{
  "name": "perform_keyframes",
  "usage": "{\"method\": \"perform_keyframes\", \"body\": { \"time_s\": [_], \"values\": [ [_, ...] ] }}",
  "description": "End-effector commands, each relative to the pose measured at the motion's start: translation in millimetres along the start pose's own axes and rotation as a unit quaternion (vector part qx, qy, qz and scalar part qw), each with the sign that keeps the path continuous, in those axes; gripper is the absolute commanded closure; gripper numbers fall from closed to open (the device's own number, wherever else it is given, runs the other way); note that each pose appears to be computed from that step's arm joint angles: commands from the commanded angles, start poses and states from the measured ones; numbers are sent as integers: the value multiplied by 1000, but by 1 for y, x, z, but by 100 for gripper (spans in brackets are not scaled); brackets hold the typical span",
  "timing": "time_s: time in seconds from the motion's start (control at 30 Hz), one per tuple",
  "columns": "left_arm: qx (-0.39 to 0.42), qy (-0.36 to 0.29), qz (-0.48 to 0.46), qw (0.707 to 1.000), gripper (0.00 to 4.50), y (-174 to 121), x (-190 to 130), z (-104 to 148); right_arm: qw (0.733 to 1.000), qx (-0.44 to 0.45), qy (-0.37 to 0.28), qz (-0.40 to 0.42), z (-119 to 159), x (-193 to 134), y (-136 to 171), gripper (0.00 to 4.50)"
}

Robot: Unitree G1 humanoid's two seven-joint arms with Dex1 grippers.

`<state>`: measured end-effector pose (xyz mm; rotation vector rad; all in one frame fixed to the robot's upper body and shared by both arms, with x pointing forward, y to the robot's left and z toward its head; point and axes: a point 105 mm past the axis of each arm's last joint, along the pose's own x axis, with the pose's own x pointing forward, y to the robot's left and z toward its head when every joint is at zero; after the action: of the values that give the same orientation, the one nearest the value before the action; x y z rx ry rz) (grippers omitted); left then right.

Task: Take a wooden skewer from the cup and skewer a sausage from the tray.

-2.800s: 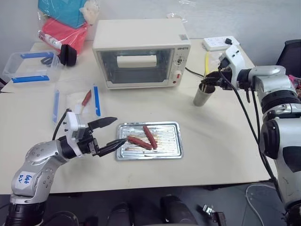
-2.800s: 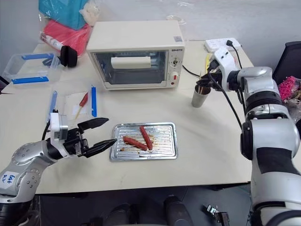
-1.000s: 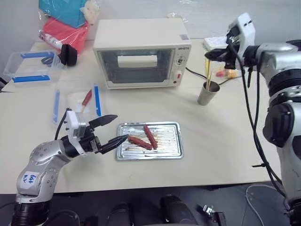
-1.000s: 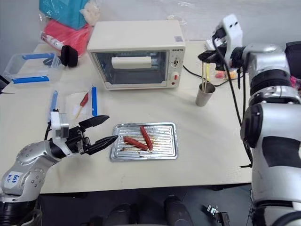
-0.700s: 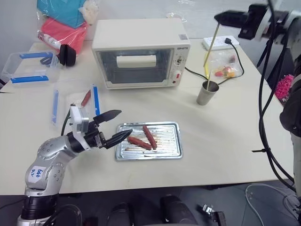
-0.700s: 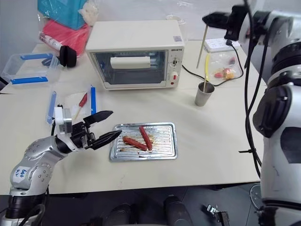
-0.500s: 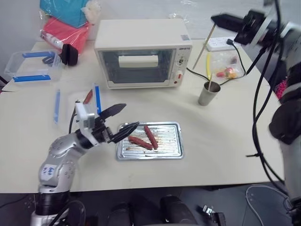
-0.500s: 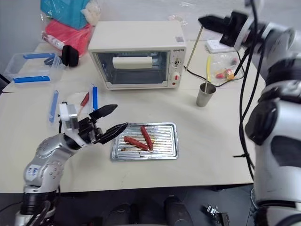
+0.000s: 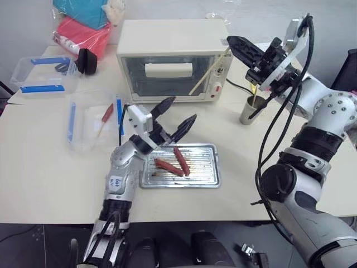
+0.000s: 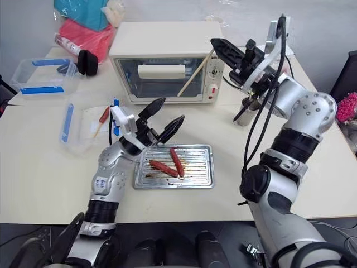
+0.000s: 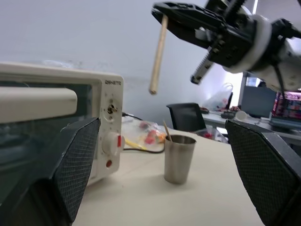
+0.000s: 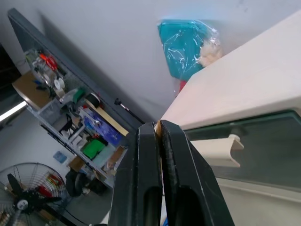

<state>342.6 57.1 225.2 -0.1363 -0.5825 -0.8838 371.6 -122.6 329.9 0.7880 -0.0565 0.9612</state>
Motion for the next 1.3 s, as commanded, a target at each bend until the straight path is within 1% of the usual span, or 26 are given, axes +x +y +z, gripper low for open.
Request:
{"method": "perform_keyframes", "body": {
  "time_s": [0.03, 0.2, 0.4, 0.5, 0.6, 0.67, 0.9, 0.93, 1.2, 1.23, 1.3],
  "values": [
    [28, -47, -2, 998, 0, -4, 18, 19, 1000, -5, -12, 21, 1, -3, 19, 447],
    [21, -74, -8, 997, 0, -10, 33, 25, 1000, 8, -13, 27, -7, -2, 26, 447],
    [15, -79, 5, 997, 0, -4, 36, 23, 999, 22, -18, 38, -10, 0, 33, 447],
    [12, -86, 6, 996, 55, -5, 39, 24, 998, 30, -16, 43, -13, -1, 35, 450],
    [10, -89, 2, 996, 144, -7, 41, 24, 998, 35, -17, 43, -15, -1, 36, 450],
    [7, -93, -2, 996, 215, -10, 44, 25, 998, 38, -19, 43, -16, -1, 37, 450],
    [2, -99, -22, 995, 434, -19, 47, 26, 998, 45, -24, 38, -17, -3, 36, 450],
    [3, -99, -22, 995, 443, -19, 46, 25, 998, 46, -24, 37, -17, -4, 36, 450],
    [4, -95, -13, 995, 443, -14, 43, 25, 998, 46, -20, 24, -21, -7, 31, 450],
    [2, -95, -13, 995, 447, -13, 42, 26, 998, 53, -5, 36, -25, -9, 33, 426],
    [1, -95, -13, 995, 450, -11, 40, 28, 999, 17, 17, 23, -31, -13, 29, 380]
  ]
}}
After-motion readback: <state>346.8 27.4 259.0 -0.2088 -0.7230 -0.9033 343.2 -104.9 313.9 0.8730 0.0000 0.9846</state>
